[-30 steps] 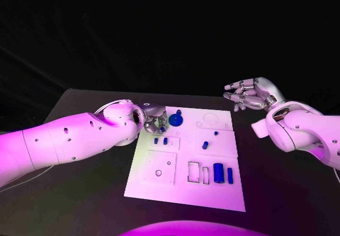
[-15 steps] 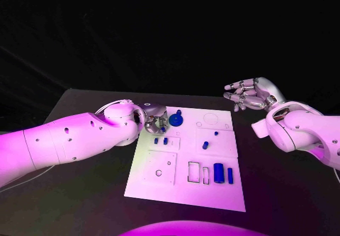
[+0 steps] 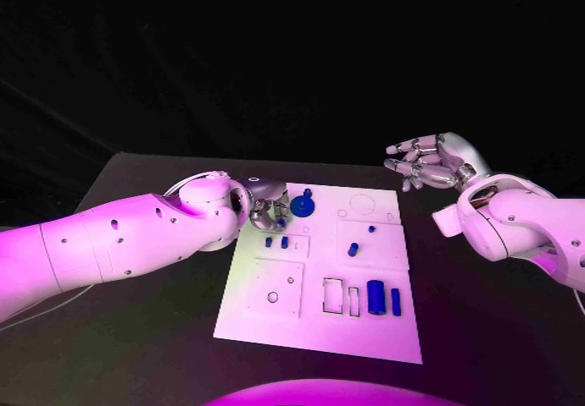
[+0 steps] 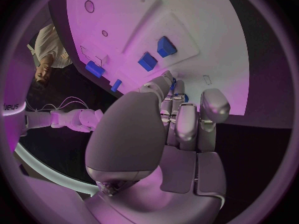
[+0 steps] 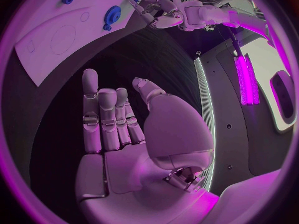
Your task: Assemble the parts on the task board
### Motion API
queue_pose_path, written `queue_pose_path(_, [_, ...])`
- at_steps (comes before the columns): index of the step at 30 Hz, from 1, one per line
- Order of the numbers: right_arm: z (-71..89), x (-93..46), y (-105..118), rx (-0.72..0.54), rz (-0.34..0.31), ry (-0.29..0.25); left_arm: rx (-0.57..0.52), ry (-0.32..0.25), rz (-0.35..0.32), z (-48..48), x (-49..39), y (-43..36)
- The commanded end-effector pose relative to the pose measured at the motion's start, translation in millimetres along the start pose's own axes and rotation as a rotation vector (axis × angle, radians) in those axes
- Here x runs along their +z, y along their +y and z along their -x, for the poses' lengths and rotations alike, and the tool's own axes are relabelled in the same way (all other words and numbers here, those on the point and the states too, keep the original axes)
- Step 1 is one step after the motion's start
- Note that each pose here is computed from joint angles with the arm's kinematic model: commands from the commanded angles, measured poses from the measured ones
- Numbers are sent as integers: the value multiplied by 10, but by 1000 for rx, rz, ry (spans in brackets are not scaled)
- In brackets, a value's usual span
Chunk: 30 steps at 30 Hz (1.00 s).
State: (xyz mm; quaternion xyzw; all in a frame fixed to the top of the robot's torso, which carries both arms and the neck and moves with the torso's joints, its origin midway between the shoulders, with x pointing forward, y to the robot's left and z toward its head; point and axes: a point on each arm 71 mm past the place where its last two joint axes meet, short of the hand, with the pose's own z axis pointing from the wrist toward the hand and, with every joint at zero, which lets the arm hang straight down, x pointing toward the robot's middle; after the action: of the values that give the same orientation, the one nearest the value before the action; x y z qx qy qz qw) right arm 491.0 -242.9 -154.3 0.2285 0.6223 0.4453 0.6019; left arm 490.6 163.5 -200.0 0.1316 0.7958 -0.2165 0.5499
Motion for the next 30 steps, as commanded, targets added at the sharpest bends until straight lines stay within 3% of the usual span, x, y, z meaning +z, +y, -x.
queue_pose_path(1, [-8, 0, 14, 1, 14, 4, -6, 19, 8, -12, 4, 6])
queue_pose_path(17, [-19, 5, 19, 4, 15, 6, -11, 27, 24, -25, 15, 36])
queue_pose_path(30, [-9, 3, 13, 2, 14, 3, -21, 26, 11, -26, 11, 8])
